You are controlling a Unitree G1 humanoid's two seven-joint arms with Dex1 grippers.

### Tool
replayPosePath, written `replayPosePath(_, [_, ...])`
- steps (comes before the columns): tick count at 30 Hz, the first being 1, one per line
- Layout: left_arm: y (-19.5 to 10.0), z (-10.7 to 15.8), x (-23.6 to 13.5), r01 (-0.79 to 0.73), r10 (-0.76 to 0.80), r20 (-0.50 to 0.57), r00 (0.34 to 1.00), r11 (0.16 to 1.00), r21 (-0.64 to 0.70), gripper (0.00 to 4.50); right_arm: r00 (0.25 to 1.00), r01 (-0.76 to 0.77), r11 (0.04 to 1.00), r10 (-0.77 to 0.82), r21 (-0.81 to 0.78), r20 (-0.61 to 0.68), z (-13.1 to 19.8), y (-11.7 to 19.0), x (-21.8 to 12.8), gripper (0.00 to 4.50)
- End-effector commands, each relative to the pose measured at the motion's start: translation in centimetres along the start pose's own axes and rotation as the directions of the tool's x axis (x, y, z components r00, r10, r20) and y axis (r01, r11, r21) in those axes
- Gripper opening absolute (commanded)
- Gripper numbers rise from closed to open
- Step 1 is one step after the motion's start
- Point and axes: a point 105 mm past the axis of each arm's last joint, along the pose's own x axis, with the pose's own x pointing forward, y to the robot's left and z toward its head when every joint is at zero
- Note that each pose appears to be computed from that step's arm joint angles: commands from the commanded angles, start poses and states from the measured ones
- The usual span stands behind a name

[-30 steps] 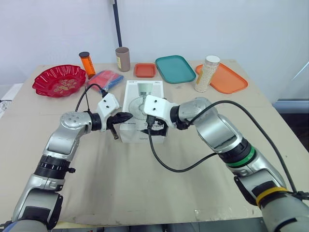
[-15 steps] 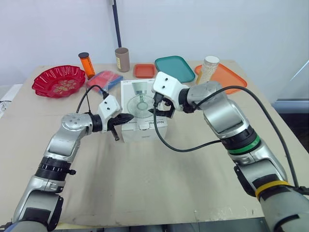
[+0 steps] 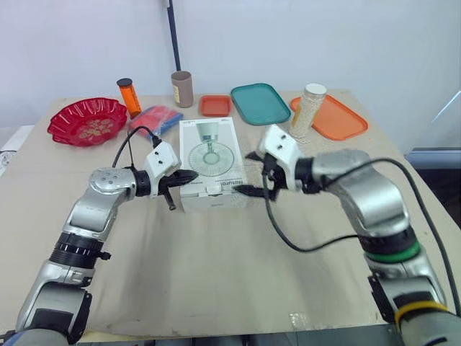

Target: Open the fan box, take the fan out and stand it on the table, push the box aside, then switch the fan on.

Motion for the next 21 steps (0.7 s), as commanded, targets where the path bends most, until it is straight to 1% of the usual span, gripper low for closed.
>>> replayPosePath(1, [-0.4, -2.2, -0.2, 0.027, -0.029, -0.083, 0.996, 0.999, -0.029, 0.04, 1.000, -0.011, 1.000, 0.010, -0.013, -0.015, -0.9, 1.3, -1.0, 4.50])
replayPosePath(5, [-0.5, -2.3, -0.1, 0.034, -0.036, -0.084, 0.996, 0.999, -0.029, 0.04, 0.999, -0.027, 0.999, 0.028, 0.033, -0.036, -2.4, 2.3, -0.7, 4.50])
replayPosePath(8, [-0.8, -2.2, -0.1, 0.043, -0.046, -0.082, 0.996, 0.999, -0.029, 0.04, 0.999, -0.009, 0.999, 0.011, 0.041, -0.052, -3.0, 2.0, 0.0, 4.50])
replayPosePath(14, [-1.1, -2.4, -0.4, 0.052, -0.055, -0.086, 0.995, 0.998, -0.035, 0.04, 0.999, 0.008, 0.999, -0.005, 0.045, -0.050, -3.2, 1.5, 0.8, 4.50])
replayPosePath(19, [-1.0, -2.4, -0.4, 0.047, -0.050, -0.089, 0.995, 0.998, -0.034, 0.04, 0.999, -0.042, 0.999, 0.042, 0.015, -0.020, -2.7, 2.4, 0.9, 4.50])
replayPosePath(21, [-1.1, -2.4, -0.4, 0.047, -0.049, -0.090, 0.995, 0.998, -0.029, 0.04, 0.996, -0.090, 0.996, 0.090, 0.009, -0.016, -2.8, 3.4, 0.5, 4.50])
